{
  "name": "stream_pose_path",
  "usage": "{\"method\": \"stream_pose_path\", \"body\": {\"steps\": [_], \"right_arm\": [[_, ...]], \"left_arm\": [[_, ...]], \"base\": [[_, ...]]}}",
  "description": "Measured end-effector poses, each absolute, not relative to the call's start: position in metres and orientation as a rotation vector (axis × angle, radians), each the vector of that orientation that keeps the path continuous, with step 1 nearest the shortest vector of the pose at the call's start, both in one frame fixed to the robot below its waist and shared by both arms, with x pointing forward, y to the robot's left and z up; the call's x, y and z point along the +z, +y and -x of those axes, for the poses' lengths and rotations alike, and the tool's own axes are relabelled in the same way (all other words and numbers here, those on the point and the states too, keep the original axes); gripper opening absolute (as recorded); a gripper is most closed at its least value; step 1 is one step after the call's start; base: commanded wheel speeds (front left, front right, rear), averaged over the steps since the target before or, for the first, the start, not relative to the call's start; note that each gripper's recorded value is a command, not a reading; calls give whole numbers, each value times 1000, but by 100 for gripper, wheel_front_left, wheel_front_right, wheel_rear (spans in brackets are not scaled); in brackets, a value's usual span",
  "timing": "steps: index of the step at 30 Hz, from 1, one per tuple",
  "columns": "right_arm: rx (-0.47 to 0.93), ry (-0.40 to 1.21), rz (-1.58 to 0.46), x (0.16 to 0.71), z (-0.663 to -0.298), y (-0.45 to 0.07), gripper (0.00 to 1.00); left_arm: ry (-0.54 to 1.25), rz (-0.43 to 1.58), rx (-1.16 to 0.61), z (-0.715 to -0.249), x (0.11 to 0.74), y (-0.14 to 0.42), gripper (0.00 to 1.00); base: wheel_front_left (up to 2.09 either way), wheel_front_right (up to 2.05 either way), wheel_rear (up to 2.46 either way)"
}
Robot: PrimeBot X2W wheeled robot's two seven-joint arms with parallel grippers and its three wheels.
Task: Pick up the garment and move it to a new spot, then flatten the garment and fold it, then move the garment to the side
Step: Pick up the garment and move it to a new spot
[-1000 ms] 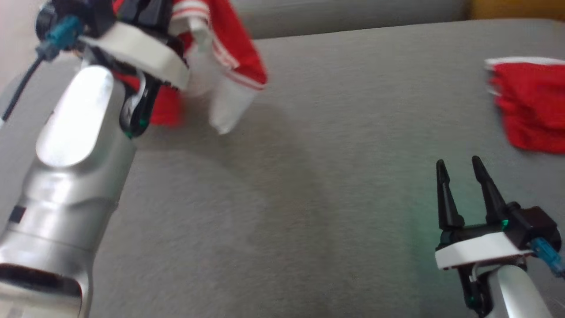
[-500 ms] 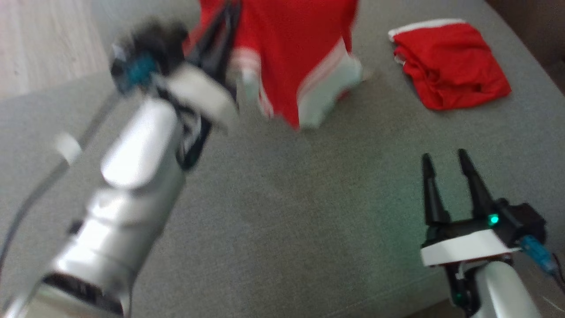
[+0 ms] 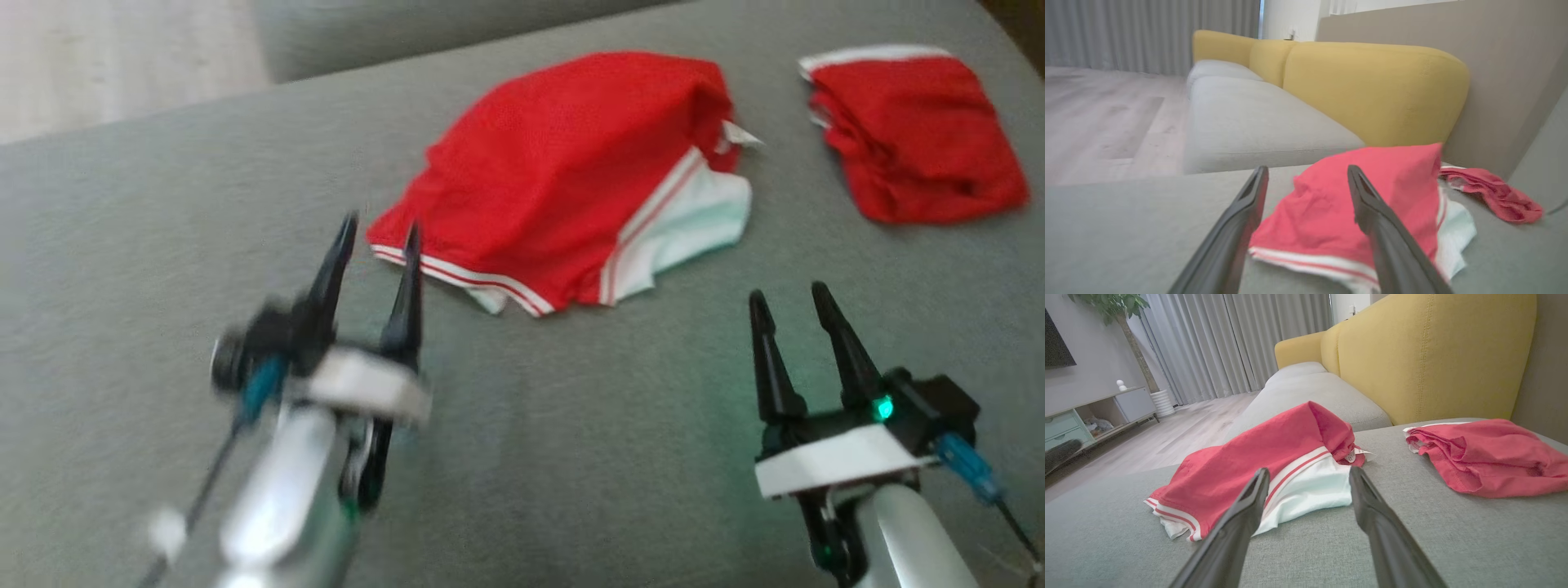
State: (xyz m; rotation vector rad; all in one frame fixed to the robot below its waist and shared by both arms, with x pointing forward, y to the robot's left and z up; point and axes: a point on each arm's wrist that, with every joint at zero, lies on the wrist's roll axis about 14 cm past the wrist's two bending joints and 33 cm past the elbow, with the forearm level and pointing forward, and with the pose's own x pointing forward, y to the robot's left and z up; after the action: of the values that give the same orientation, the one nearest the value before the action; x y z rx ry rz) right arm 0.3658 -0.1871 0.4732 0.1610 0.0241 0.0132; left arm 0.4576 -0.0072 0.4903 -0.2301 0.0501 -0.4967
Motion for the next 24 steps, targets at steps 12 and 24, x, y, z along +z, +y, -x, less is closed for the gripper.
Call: {"method": "stream_pose_path", "body": {"steps": [12,24], "right_arm": [[111,48,-169,466,-351,-155,100],[149,35,-165,470,-327,-144,100]], "left_arm": [[-80,290,-77,-366,517,123,100],[-70,127,25,-308,505,147,100]], "base": [[0,0,0],[0,0,0]]}}
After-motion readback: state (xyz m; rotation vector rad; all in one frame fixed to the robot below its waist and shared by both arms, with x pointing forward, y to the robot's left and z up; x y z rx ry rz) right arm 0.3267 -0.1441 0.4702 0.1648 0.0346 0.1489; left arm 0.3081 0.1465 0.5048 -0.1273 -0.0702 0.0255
